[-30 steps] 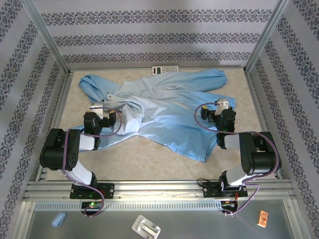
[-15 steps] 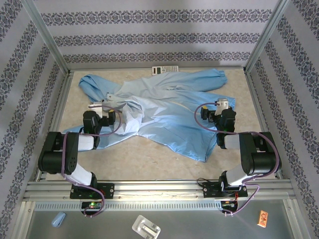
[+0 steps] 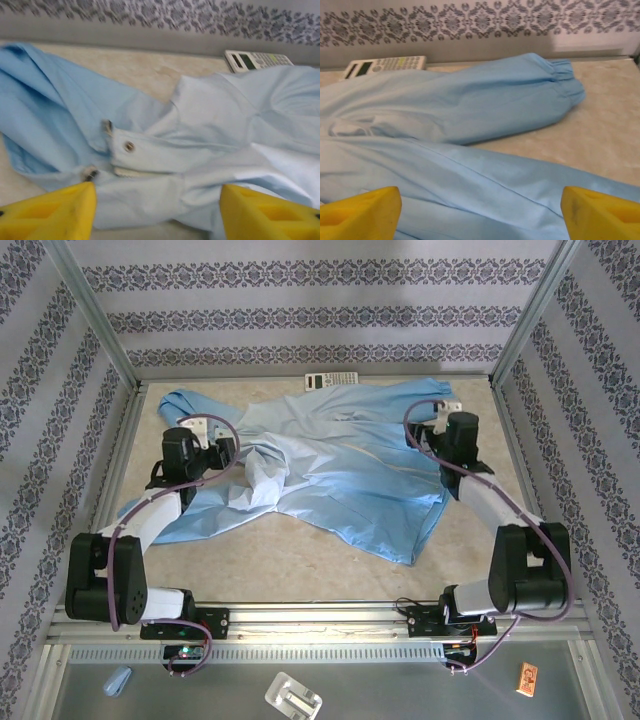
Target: Zip up the jacket
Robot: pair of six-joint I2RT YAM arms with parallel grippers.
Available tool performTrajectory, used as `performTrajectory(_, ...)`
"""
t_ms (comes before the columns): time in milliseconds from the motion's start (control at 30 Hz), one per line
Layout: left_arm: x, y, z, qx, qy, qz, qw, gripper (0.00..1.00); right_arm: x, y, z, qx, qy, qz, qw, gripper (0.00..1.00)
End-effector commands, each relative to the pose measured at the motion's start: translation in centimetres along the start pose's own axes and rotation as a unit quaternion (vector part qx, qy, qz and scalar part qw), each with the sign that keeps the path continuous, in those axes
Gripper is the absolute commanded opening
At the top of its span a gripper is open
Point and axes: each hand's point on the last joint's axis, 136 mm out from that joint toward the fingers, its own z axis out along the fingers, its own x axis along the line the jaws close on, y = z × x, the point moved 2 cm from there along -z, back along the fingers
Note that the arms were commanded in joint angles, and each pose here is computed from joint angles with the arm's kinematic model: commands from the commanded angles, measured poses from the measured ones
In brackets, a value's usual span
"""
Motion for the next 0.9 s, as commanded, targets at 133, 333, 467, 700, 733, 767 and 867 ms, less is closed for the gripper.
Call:
performTrajectory(133, -9.7, -6.4, 1.0, 0.118, -0.086, 0.013, 0.989, 0.55, 5.8, -5.2, 4.1, 0.179, 0.074, 0.010, 0.981, 0.64)
performTrajectory(333, -17.1, -11.2, 2.7, 0.179, -0.141, 0.040, 0.973, 0.53, 9.0, -9.3, 6.1, 0.255, 0.088, 0.013, 0.963, 0.53)
performTrajectory(467, -17.7, -13.5, 4.3, 0.224, -0.134, -0.011, 0.965, 0.51, 10.5, -12.7, 5.7, 0.317, 0.099, 0.012, 0.943, 0.35)
performTrajectory(700, -14.2, -14.9, 5.7, 0.283, -0.062, -0.035, 0.956, 0.50, 13.3, -18.2, 2.6, 0.384, 0.104, -0.027, 0.917, 0.20)
performTrajectory(733, -13.3, -14.8, 5.7, 0.285, -0.051, -0.048, 0.956, 0.50, 13.8, -18.9, 2.1, 0.390, 0.106, -0.032, 0.914, 0.20)
performTrajectory(767, -12.0, -14.5, 5.7, 0.285, -0.039, -0.063, 0.956, 0.50, 14.4, -19.5, 1.6, 0.393, 0.109, -0.038, 0.912, 0.20)
performTrajectory(867, -8.7, -13.6, 5.8, 0.285, -0.013, -0.097, 0.954, 0.49, 16.4, -20.6, 0.6, 0.400, 0.119, -0.048, 0.908, 0.18)
